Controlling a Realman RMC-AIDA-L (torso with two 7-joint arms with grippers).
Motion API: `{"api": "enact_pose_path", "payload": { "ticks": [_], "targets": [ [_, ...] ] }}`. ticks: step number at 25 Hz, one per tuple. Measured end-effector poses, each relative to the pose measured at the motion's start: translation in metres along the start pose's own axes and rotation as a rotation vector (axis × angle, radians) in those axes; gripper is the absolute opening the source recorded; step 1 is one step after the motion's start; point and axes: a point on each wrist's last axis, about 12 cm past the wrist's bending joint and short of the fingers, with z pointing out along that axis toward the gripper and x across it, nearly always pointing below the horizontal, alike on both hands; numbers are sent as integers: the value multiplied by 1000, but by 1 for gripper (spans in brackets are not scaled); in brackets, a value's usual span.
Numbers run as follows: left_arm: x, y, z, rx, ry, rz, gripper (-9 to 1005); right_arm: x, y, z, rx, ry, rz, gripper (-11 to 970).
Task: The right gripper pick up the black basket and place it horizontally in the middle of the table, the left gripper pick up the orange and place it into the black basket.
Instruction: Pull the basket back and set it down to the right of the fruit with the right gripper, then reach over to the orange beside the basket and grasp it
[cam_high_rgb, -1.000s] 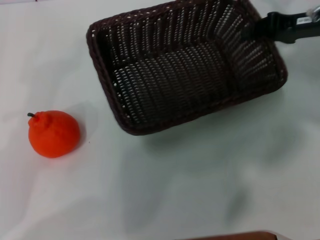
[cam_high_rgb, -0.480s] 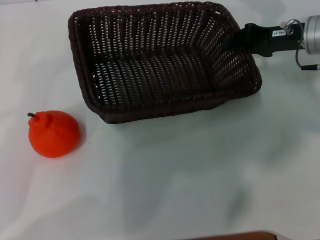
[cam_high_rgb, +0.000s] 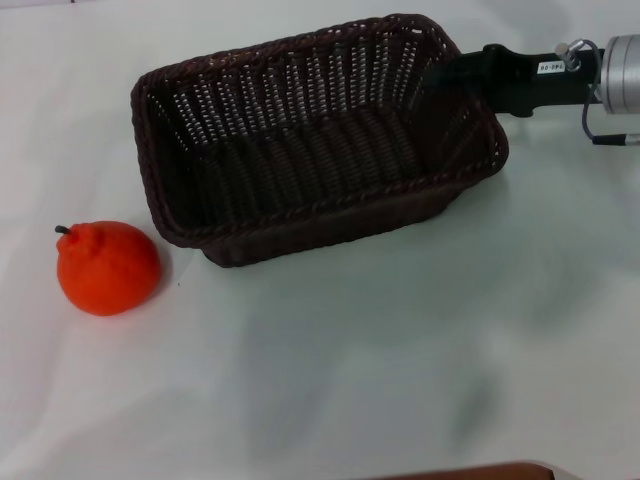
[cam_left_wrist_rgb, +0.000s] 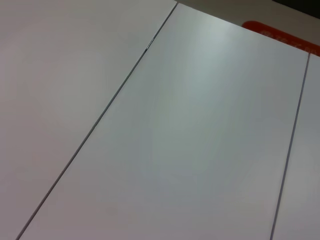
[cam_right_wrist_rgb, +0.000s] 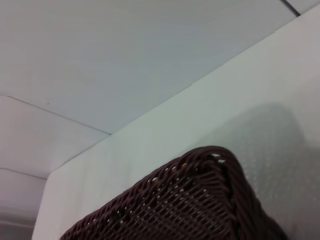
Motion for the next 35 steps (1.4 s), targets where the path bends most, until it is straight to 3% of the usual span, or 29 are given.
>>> {"api": "enact_pose_path", "payload": {
  "ticks": [11, 16, 19, 23, 27, 35],
  "targets": [
    [0, 4, -3, 4, 54, 4, 688, -10, 14, -16, -1, 0, 17, 746],
    [1, 3, -18, 106, 221, 12, 687, 7, 28, -42, -27, 158, 22, 854],
    [4, 3, -27, 189, 364, 14, 687, 22, 28, -54, -1, 290, 13, 853],
    [15, 2, -39, 246, 531, 6, 678, 42, 19, -59, 47, 460, -59, 852],
    [31, -6, -47, 314, 677, -5, 667, 58, 0, -44, 76, 568, -145, 845],
    [60, -18, -50, 385, 851, -6, 644, 69, -31, -13, 98, 603, -267, 842]
  ]
}}
